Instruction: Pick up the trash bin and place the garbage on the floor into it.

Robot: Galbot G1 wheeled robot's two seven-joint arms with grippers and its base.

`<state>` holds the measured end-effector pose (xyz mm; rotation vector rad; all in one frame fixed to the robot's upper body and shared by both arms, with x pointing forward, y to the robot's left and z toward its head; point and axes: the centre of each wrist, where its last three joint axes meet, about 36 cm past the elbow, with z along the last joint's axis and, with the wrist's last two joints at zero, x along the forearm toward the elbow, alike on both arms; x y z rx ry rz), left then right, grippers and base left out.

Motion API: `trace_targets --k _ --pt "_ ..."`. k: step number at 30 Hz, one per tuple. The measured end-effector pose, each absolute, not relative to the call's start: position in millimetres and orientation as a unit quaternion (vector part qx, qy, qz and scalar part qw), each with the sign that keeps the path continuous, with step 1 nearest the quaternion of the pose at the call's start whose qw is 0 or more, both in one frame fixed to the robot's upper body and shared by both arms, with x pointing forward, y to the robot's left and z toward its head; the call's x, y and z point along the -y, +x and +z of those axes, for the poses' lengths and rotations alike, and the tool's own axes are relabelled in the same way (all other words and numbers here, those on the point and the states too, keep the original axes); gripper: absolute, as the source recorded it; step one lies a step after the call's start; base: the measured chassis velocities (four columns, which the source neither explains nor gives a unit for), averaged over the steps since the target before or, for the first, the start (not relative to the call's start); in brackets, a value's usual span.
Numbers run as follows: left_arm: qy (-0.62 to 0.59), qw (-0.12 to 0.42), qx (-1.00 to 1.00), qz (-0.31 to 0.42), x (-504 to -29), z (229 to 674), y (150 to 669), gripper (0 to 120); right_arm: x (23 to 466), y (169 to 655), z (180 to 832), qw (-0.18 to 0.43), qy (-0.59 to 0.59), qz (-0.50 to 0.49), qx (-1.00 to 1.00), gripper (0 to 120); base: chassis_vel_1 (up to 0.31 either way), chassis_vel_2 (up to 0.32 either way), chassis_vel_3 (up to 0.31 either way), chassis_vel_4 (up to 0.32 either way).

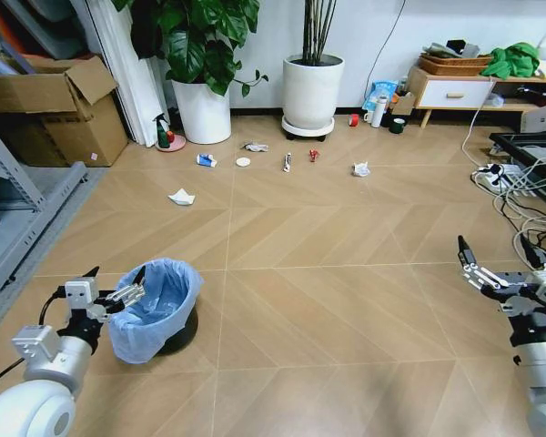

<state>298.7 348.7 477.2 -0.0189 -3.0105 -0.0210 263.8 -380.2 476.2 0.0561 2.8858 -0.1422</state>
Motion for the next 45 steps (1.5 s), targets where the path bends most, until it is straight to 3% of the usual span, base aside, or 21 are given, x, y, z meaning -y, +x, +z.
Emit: trace_targets --k 17,28,35,39,40,45 --pt "0.029 0.126 0.991 0.014 -367.3 445.7 331.9 100 390.3 284.1 466.2 0.125 0.029 -0.037 -0.991 100 0.0 0.0 0.0 0.0" --pt "0.036 0.195 0.979 0.051 -394.5 415.5 396.9 98 375.0 262.2 457.4 0.121 0.036 -0.024 -0.992 100 0.0 0.0 0.0 0.0" --pt "0.046 0.224 0.973 0.036 -409.7 399.5 420.9 96 368.0 246.7 452.6 0.12 0.047 -0.019 -0.991 100 0.0 0.0 0.0 0.0" --pt "0.049 0.236 0.97 0.028 -414.2 396.0 424.0 93 367.1 244.6 453.0 0.119 0.049 -0.018 -0.991 100 0.0 0.0 0.0 0.0" --pt "0.05 0.245 0.968 0.022 -417.2 394.6 425.4 85 366.5 244.1 453.9 0.12 0.048 -0.018 -0.991 100 0.0 0.0 0.0 0.0" --pt "0.05 0.257 0.965 0.015 -423.9 392.7 432.5 73 365.2 244.3 456.0 0.122 0.047 -0.018 -0.991 100 0.0 0.0 0.0 0.0"
